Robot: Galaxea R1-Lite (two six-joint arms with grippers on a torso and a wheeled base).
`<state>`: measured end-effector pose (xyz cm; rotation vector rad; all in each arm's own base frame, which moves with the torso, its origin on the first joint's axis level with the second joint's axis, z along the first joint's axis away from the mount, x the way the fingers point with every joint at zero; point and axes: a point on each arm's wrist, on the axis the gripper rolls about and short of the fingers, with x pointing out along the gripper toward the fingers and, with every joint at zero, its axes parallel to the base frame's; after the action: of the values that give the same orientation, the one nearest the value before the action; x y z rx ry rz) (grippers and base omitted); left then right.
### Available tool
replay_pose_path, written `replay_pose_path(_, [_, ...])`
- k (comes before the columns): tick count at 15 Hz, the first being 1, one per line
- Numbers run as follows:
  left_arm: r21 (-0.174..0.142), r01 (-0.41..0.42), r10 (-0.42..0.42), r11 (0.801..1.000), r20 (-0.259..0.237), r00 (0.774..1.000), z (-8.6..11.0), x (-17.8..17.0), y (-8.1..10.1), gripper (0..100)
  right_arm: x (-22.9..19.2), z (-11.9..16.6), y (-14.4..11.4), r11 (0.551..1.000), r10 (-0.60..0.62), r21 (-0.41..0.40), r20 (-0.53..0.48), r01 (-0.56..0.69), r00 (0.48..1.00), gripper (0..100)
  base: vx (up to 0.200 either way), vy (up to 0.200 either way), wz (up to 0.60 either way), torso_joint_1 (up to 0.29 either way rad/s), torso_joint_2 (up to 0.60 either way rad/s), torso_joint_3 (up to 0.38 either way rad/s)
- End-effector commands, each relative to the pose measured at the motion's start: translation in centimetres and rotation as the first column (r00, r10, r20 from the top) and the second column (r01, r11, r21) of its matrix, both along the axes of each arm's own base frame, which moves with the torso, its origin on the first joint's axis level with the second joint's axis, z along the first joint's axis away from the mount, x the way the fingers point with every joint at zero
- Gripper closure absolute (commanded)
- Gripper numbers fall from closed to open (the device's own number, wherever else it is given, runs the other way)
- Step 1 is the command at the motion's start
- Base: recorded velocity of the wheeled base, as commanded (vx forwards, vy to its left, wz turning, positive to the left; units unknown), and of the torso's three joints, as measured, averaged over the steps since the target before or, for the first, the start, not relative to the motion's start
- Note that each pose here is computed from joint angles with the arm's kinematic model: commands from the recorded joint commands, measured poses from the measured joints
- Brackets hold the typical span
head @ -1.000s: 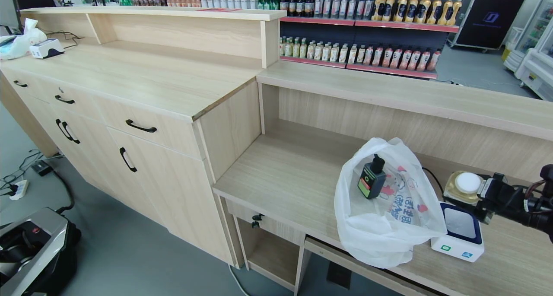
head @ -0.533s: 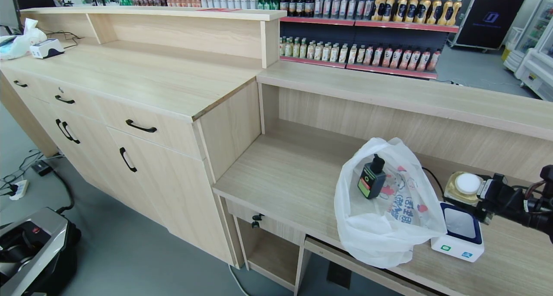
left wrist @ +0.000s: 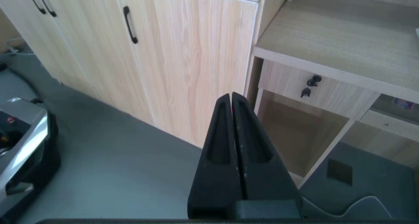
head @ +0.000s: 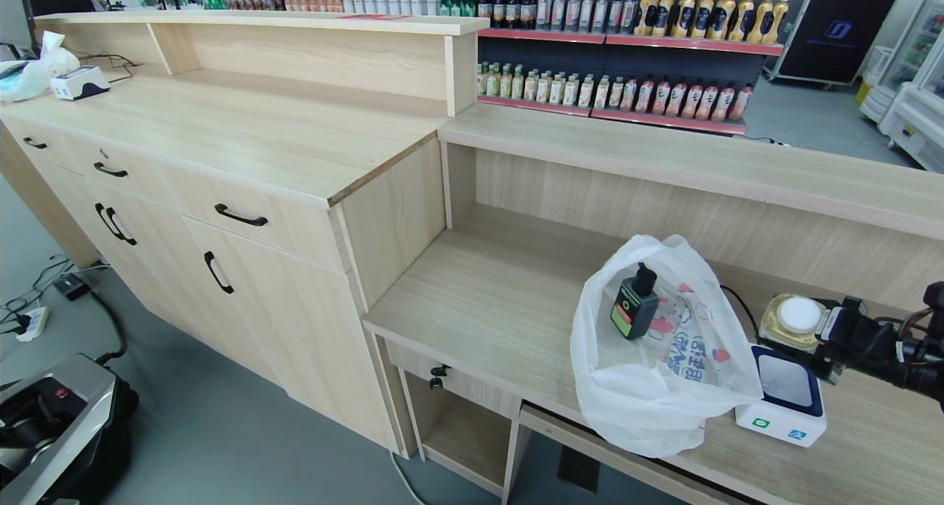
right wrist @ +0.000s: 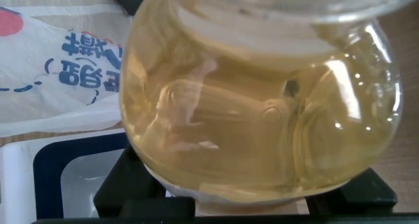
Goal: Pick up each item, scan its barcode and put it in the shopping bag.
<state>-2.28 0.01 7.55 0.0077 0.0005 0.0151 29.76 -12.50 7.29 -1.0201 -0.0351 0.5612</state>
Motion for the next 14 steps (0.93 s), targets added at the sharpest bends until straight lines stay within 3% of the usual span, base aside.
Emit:
replay_pose_path(1, [0.000,0.000,0.000,1.000,0.000,1.000,0.0,0.0,0.0,100,0.0,0.3,-0.1,1.000,-0.004,-0.007,0.014,0.004,1.000,100,0.000,0.000,0.00,0.000,0.00,0.000])
replay_pose_path(6, [0.000,0.000,0.000,1.000,0.000,1.000,0.0,0.0,0.0,100,-0.4,2.1,0.1,1.000,-0.009,-0.013,0.047,0.009,0.999,100,0.000,0.000,0.00,0.000,0.00,0.000])
replay_pose_path(8, [0.000,0.000,0.000,1.000,0.000,1.000,0.0,0.0,0.0,100,-1.9,5.3,1.0,0.998,-0.031,0.054,0.026,0.030,0.999,100,0.000,0.000,0.00,0.000,0.00,0.000])
replay_pose_path(10, [0.000,0.000,0.000,1.000,0.000,1.000,0.0,0.0,0.0,100,-4.6,9.3,2.0,0.975,-0.118,0.190,-0.014,0.119,0.993,100,0.000,0.000,0.00,0.000,0.00,0.000])
replay_pose_path(11, [0.000,0.000,0.000,1.000,0.000,1.000,0.0,0.0,0.0,100,-5.6,10.8,2.2,0.946,-0.185,0.267,-0.028,0.185,0.982,100,0.000,0.000,0.00,0.000,0.00,0.000])
replay_pose_path(12, [0.000,0.000,0.000,1.000,0.000,1.000,0.0,0.0,0.0,100,-6.8,12.4,2.6,0.882,-0.294,0.370,-0.053,0.292,0.954,100,0.000,0.000,0.00,0.000,0.00,0.000])
replay_pose_path(14, [0.000,0.000,0.000,1.000,0.000,1.000,0.0,0.0,0.0,100,-7.5,13.6,3.5,0.751,-0.451,0.494,-0.101,0.438,0.887,100,0.000,0.000,0.00,0.000,0.00,0.000])
